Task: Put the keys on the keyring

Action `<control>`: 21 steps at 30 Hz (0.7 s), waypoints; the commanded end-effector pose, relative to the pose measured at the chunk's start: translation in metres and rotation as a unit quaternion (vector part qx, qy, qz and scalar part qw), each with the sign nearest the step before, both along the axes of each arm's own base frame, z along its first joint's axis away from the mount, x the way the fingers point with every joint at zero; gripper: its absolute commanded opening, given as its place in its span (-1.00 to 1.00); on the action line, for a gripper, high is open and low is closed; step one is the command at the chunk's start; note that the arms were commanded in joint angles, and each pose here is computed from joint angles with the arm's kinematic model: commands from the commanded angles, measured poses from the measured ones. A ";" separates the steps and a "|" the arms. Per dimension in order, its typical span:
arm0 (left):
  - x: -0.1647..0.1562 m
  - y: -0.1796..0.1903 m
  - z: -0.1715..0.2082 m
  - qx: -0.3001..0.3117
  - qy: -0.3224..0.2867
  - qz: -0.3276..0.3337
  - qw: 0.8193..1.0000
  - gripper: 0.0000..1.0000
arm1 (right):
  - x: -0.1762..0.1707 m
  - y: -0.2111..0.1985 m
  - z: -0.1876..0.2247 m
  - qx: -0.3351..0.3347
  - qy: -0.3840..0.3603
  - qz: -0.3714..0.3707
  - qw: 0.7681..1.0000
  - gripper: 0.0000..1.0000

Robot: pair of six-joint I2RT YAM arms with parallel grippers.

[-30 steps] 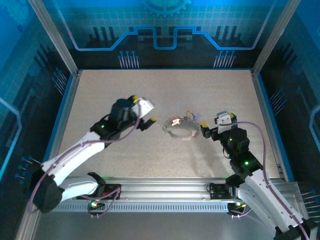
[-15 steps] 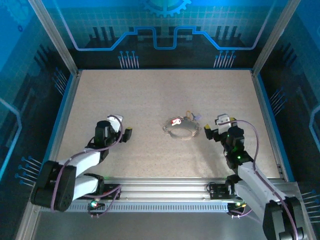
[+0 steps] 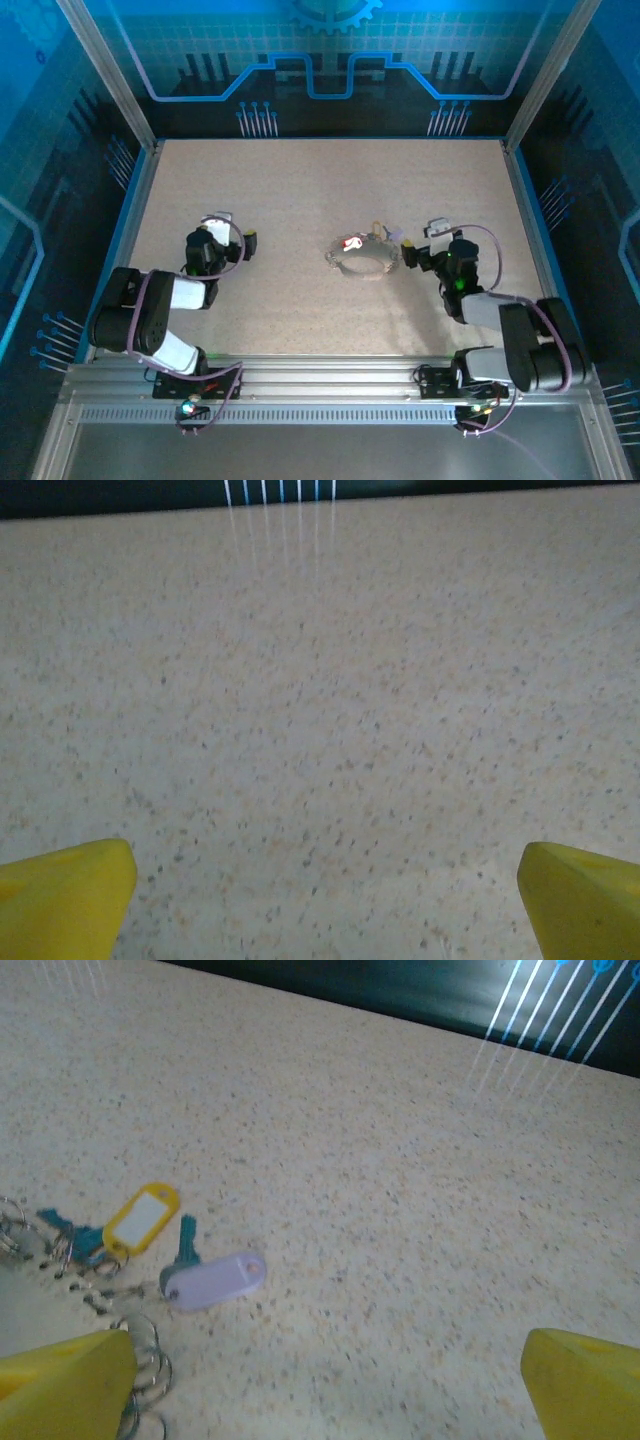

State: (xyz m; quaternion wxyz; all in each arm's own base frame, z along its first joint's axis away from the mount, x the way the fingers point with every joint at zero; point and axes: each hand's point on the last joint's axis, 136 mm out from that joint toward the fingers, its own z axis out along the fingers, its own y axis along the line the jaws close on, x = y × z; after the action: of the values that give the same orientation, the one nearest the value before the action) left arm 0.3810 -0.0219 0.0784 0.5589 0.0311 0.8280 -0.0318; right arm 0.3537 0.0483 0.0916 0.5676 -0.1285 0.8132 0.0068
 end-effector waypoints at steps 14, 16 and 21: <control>0.017 0.013 0.015 -0.027 -0.016 0.044 0.999 0.98 | 0.043 -0.014 0.002 0.039 0.027 -0.035 0.998 0.99; 0.017 0.014 0.015 -0.027 -0.017 0.044 0.999 0.98 | 0.043 -0.014 0.003 0.040 0.026 -0.035 0.998 0.99; 0.017 0.014 0.016 -0.026 -0.017 0.045 0.998 0.98 | 0.044 -0.014 0.003 0.040 0.025 -0.036 0.998 0.99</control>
State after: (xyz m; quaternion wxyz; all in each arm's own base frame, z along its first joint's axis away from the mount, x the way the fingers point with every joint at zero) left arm 0.3931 -0.0139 0.0899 0.5697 -0.0086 0.8212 -0.0320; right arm 0.3948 0.0334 0.0945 0.5535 -0.0817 0.8287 0.0127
